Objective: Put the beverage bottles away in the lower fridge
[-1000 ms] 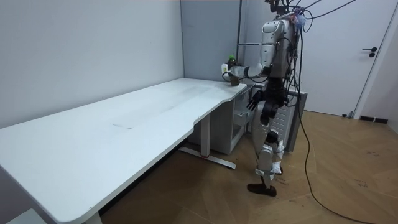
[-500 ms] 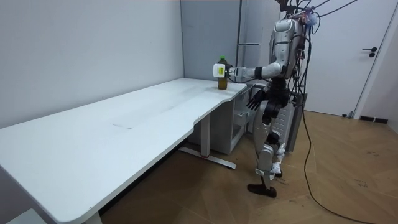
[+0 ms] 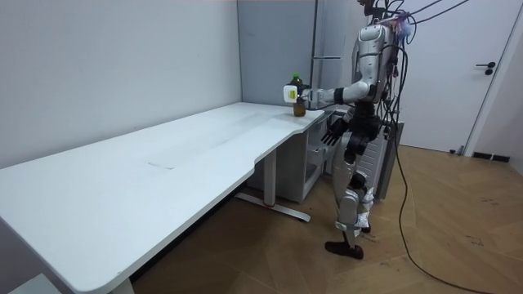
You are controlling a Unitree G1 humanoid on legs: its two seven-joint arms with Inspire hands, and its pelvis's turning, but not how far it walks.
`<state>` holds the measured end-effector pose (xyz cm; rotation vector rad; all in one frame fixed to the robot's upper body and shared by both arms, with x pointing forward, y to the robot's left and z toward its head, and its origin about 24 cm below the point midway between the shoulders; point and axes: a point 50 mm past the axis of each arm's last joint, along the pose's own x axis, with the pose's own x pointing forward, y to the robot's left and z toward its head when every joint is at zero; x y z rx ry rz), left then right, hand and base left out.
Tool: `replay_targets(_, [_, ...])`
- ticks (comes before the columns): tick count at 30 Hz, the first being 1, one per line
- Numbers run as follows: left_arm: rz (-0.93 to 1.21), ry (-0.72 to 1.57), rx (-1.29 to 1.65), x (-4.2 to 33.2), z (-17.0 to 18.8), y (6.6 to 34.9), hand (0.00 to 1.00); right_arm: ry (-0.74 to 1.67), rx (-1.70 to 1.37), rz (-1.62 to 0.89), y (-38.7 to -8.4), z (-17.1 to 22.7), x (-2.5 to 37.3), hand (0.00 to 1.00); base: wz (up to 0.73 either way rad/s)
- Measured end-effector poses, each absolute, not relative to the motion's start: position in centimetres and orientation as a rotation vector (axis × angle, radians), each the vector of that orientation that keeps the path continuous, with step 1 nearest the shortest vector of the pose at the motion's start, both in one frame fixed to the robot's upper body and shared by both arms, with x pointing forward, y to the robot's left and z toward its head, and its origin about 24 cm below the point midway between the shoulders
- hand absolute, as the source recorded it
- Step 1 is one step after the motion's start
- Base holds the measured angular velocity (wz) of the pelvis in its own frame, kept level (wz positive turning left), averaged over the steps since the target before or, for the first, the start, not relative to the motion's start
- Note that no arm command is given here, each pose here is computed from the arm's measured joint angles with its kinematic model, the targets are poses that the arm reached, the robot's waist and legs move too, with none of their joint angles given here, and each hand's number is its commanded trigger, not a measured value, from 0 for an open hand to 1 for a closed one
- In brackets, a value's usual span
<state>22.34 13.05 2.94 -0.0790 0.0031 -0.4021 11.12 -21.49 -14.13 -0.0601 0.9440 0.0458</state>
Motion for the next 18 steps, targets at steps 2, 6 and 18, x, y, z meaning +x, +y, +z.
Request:
replay_targets(2, [-0.496,0.013,-0.090,22.0,2.9,12.4,1.00,0.928,-0.068,0.069,-21.5,-13.9,11.6,0.00,0.02])
replay_targets(6, [-0.625,0.059,-0.165,21.5,2.5,11.9,1.00,0.898,-0.071,0.097,-21.5,-13.4,12.3,0.00,-0.02])
replay_targets(18, [-0.960,0.267,-0.320,19.1,0.8,9.9,1.00,0.967,-0.081,0.132,-23.0,-13.4,12.2,0.00,-0.03])
